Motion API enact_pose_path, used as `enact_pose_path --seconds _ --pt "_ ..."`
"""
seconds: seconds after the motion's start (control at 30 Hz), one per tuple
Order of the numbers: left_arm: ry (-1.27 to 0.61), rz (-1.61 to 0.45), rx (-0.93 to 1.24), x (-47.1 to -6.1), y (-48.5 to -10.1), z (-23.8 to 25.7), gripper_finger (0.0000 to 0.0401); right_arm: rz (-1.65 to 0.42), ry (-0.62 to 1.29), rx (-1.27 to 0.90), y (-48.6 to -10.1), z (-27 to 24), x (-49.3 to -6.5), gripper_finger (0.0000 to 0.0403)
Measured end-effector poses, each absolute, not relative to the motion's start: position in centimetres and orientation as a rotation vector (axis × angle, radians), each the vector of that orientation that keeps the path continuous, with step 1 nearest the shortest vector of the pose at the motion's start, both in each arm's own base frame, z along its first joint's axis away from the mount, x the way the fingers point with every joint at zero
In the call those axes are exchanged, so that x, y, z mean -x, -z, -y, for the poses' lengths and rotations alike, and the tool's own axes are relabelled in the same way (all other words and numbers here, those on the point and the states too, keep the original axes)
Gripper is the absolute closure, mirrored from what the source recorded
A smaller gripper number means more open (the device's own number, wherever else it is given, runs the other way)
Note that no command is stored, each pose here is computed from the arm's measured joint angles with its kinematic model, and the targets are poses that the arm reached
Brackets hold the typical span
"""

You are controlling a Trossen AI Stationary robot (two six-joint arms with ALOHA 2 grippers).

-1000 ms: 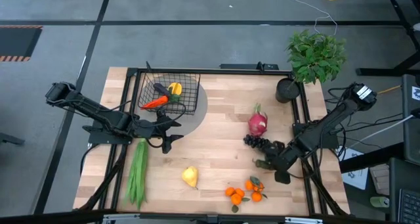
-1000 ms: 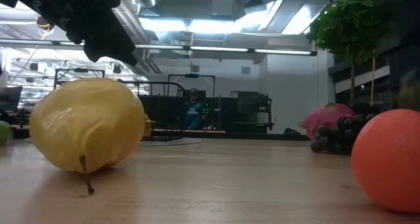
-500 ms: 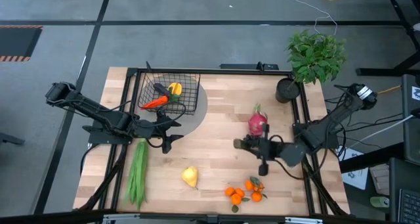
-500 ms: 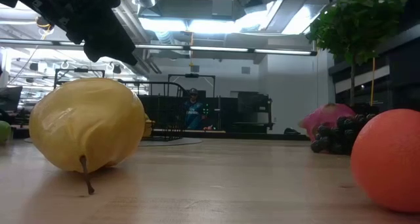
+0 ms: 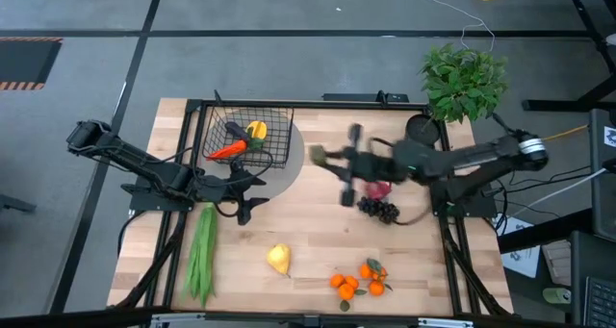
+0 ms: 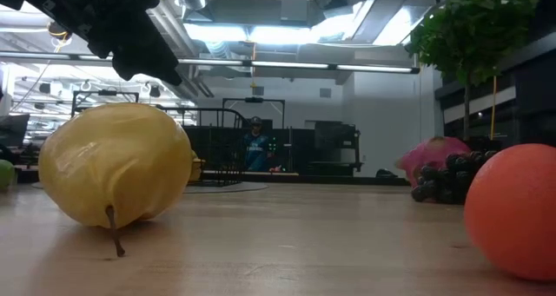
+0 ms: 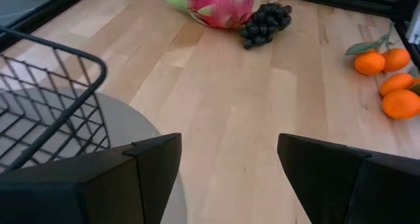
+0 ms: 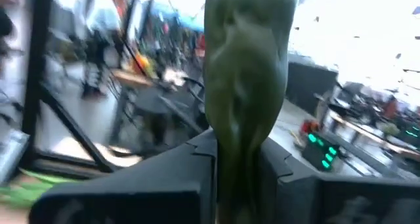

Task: Build produce basket
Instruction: Put the green chili pepper into the black wire basket

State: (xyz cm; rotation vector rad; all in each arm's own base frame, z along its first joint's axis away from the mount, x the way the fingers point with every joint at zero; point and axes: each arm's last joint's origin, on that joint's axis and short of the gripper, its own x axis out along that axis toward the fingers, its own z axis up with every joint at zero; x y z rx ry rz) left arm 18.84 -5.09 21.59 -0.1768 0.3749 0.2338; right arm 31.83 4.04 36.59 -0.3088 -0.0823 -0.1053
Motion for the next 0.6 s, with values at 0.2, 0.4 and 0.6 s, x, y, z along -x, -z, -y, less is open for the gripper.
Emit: enact_pose_path --seconds 0.2,0.4,0.6 --pt "-0.159 -0.382 0.171 -18.5 -21.6 6.2 0.0158 -0.227 0.231 0.368 -38.2 0.4 -39.1 0.0364" --pt "-0.098 -0.431 0.27 -17.7 -21.2 7.8 0.0158 -0.433 0.135 0.242 -39.0 5.2 -43.7 0.0364" --pt "-0.036 -0.442 0.306 -16.9 -21.1 9.4 0.0158 -0.606 -0.132 0.007 -37.3 7.9 -46.0 0.0364"
